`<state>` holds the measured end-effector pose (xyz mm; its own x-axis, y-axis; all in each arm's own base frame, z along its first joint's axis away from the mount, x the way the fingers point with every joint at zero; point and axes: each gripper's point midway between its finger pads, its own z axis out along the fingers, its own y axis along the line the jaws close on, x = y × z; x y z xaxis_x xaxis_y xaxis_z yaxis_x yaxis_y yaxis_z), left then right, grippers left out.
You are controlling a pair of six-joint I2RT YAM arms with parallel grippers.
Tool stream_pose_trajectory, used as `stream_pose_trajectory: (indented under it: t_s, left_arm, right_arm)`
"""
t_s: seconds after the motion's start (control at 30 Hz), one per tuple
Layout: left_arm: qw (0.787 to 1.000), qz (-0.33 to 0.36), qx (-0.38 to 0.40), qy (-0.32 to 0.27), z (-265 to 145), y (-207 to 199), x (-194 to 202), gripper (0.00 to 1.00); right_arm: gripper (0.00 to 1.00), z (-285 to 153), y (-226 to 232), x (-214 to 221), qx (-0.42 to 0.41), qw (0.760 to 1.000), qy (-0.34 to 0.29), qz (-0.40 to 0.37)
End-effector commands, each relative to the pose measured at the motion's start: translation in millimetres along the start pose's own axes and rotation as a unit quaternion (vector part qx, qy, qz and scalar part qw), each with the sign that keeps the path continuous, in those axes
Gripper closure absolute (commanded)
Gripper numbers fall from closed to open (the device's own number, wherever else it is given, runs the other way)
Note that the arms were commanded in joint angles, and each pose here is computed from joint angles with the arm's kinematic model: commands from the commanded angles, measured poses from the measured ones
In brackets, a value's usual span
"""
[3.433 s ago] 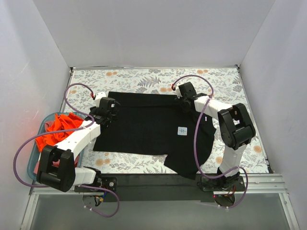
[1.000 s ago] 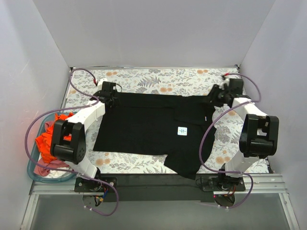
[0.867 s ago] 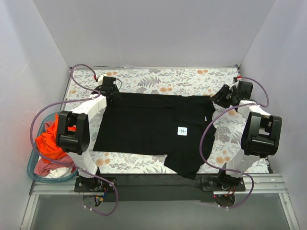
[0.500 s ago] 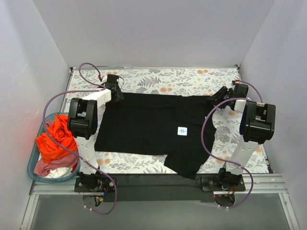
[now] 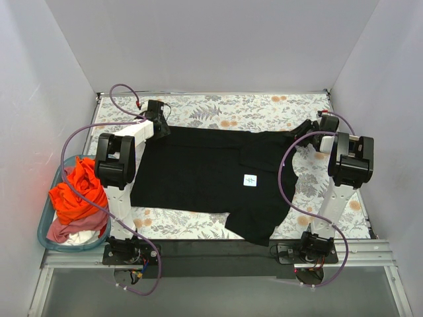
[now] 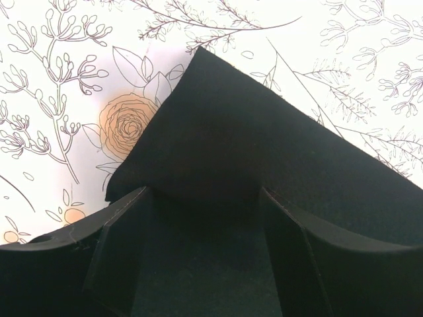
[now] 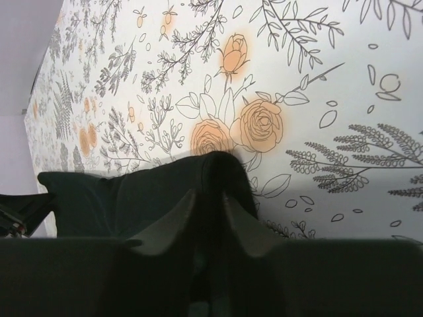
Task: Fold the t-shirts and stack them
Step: Fold the tshirt
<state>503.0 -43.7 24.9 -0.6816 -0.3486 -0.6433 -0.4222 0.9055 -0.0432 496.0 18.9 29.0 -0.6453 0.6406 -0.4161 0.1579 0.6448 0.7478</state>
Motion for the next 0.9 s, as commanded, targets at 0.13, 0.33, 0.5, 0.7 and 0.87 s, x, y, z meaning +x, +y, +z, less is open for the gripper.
stream_pose_trajectory:
  t_s: [0.13,0.33,0.5,0.7,0.87]
  left_arm:
    - [0.998,0.000,-0.044,0.032,15,24,19,0.37]
    - [0.998,-0.006,-0.047,0.047,25,21,20,0.37]
    - [0.998,-0.017,-0.034,0.051,31,11,16,0.37]
    - [0.999,-0.027,-0.022,0.038,22,5,2,0.34]
    - [0.999,-0.039,0.000,0.007,-7,-1,-25,0.31]
  right_arm:
    - [0.98,-2,-13,-33,0.000,0.999,-0.047,0.002]
    - [0.99,-2,-25,-47,0.001,0.998,-0.057,-0.005]
    - [0.99,4,-31,-58,-0.003,0.998,-0.060,-0.018]
    - [0.79,0,-13,-65,-0.035,0.998,-0.055,-0.024]
    - [0.62,-29,11,-72,-0.032,0.995,-0.084,-0.048]
